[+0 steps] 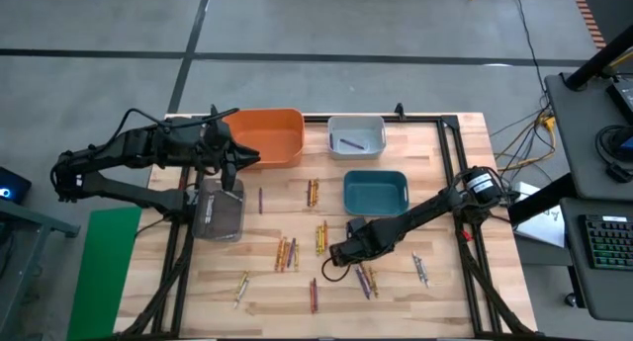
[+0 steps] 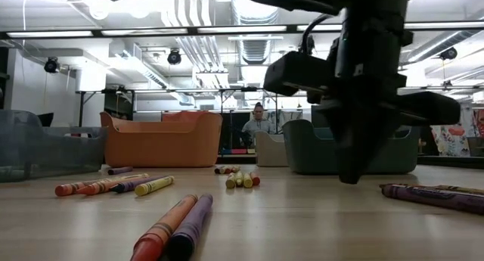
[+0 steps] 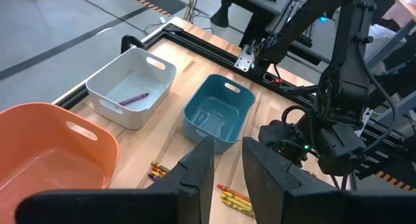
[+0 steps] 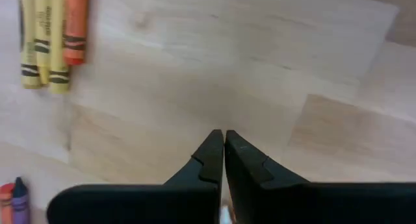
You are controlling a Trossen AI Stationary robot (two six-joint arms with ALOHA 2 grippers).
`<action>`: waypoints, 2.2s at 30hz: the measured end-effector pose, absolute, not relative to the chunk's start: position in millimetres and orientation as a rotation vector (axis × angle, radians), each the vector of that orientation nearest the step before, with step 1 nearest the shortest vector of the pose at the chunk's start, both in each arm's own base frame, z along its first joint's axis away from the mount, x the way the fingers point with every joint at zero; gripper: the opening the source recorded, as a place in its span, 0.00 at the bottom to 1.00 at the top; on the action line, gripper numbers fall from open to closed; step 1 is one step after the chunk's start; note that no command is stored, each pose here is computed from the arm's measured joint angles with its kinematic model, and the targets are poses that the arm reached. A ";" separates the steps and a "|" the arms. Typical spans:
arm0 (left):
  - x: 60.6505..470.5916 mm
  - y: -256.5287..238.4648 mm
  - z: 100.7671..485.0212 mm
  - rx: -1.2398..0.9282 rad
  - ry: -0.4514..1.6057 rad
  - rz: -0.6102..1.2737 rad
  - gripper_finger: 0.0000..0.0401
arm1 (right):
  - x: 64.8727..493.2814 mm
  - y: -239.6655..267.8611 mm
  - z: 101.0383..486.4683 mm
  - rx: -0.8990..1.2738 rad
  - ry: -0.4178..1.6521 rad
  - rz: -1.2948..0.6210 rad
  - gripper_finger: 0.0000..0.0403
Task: Sort crayons
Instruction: Put the orange crayon into the blue bin
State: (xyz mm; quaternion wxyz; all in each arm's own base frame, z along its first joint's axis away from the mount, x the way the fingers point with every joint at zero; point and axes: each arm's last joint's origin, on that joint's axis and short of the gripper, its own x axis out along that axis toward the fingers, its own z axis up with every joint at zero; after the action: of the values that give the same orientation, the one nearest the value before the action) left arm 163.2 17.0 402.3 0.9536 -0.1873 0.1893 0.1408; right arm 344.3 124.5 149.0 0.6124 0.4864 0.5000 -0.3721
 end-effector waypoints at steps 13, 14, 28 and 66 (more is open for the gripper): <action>163.2 17.0 402.2 -0.380 0.385 0.286 0.16 | 342.4 127.7 157.6 1.124 1.360 -0.763 0.13; 163.2 17.0 402.2 -0.377 0.385 0.285 0.16 | 340.6 127.7 157.3 1.116 1.373 -0.776 0.16; 163.2 17.0 402.2 -0.359 0.387 0.281 0.16 | 335.8 135.7 156.7 1.082 1.396 -0.764 0.33; 163.1 17.8 402.3 -0.353 0.383 0.306 0.16 | 331.0 132.4 139.9 1.075 1.315 -0.809 0.15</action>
State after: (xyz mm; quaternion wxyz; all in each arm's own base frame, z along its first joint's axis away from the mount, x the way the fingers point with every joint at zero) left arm 163.1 17.8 402.3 0.9548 -0.1737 0.1885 0.1508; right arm 331.0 132.4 139.9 0.5893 0.4618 0.5646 -0.3474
